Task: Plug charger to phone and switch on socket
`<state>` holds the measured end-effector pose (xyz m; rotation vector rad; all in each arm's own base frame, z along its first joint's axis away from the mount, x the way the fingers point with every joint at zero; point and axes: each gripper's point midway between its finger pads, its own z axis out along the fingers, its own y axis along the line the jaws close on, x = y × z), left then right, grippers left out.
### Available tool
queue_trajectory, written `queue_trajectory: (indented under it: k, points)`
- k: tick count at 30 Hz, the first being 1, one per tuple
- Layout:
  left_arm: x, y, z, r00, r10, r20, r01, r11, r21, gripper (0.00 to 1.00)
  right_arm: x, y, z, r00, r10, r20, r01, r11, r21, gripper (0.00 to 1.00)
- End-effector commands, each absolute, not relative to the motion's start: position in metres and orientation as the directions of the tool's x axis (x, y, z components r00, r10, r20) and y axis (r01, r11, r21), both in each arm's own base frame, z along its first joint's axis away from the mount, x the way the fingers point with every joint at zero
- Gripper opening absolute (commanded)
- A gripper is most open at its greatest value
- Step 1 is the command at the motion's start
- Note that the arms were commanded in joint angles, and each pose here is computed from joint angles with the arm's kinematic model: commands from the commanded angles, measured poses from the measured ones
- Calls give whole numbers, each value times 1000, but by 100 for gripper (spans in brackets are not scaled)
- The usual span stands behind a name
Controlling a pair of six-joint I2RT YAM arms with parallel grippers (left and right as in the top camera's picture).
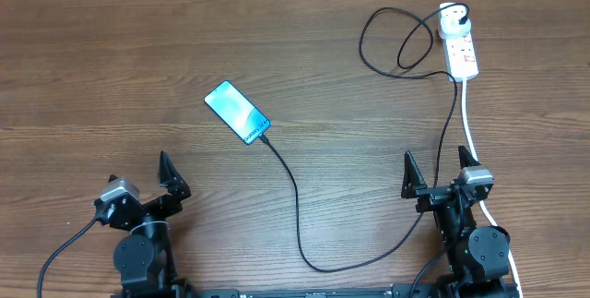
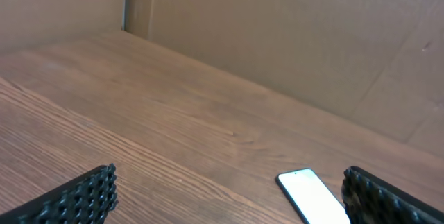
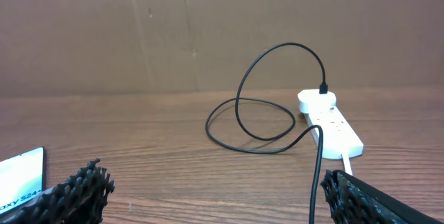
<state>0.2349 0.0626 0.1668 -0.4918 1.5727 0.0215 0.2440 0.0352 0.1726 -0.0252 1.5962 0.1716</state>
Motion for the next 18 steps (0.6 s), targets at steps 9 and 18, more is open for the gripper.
queue_trajectory:
  k: [9,18]
  points:
    - [239,56,162,28,-290,-957,-276,918,-286,100,244,32,171,-27,88,-996,-110,990,91,100]
    - [239,56,160,24,-290,-957,-278,918,-285,100,244,32,171,-27,88,-996,-110,990,91,100]
